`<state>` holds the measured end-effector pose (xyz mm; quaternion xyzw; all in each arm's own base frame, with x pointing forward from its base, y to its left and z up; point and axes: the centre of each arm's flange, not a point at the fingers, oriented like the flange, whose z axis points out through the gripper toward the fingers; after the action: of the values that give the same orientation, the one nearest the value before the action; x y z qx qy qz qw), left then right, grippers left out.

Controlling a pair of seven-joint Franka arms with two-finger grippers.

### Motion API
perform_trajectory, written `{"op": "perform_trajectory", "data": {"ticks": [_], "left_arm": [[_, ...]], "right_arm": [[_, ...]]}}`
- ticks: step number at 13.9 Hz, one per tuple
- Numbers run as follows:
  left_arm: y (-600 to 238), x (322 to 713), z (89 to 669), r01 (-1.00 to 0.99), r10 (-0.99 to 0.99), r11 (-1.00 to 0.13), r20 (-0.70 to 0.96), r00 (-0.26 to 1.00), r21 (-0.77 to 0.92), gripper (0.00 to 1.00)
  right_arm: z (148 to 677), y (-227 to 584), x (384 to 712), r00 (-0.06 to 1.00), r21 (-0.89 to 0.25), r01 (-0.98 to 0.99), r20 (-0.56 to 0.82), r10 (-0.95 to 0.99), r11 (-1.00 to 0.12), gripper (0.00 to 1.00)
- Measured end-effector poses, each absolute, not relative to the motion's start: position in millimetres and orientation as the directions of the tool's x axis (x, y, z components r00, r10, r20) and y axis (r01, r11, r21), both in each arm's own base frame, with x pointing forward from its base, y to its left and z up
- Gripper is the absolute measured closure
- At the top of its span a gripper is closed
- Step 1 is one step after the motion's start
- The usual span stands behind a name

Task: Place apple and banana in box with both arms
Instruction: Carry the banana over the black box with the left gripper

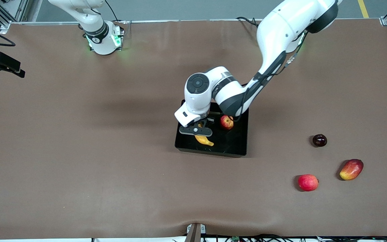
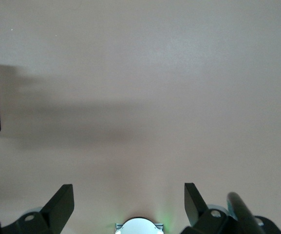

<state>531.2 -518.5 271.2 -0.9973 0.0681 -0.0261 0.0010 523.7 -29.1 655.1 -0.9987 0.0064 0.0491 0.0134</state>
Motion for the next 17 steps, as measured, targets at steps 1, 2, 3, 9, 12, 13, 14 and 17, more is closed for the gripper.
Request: {"op": "perform_trajectory", "data": {"ticks": [1, 2, 3, 9, 12, 13, 14, 17], "left_arm": [[-520, 529, 262, -0.139, -0.139, -0.99, 0.041, 0.989, -0.011, 0.65], [-520, 528, 253, -0.139, -0.139, -0.99, 0.031, 0.99, -0.012, 0.65], [-518, 530, 244, -0.137, -0.137, -0.99, 0.026, 0.99, -0.013, 0.65], [-514, 530, 201, -0.135, -0.135, -0.991, -0.005, 0.991, -0.012, 0.65], [-514, 532, 203, -0.131, -0.131, -0.991, 0.0, 0.991, -0.009, 0.39], [-514, 535, 208, -0.127, -0.127, -0.992, 0.008, 0.992, -0.006, 0.3], [-512, 540, 216, -0.12, -0.12, -0.993, 0.021, 0.993, -0.003, 0.19], [-486, 573, 277, -0.064, -0.065, -0.998, 0.082, 0.995, -0.015, 0.0]], "right_arm": [[655, -29, 524, 0.995, -0.026, -0.014, -0.098, -0.011, -1.0, 0.0], [655, -29, 524, 0.995, -0.027, -0.014, -0.098, -0.011, -1.0, 0.0], [655, -29, 524, 0.995, -0.027, -0.014, -0.098, -0.011, -1.0, 0.0], [655, -29, 524, 0.995, -0.029, -0.015, -0.098, -0.012, -0.999, 0.0], [655, -28, 524, 0.995, -0.041, -0.014, -0.098, -0.01, -0.999, 0.0], [655, -29, 524, 0.995, -0.042, -0.016, -0.099, -0.012, -0.999, 0.0], [655, -32, 524, 0.995, -0.042, -0.022, -0.1, -0.018, -0.999, 0.0], [654, -42, 523, 0.994, -0.047, -0.038, -0.1, -0.033, -0.998, 0.0]]}}
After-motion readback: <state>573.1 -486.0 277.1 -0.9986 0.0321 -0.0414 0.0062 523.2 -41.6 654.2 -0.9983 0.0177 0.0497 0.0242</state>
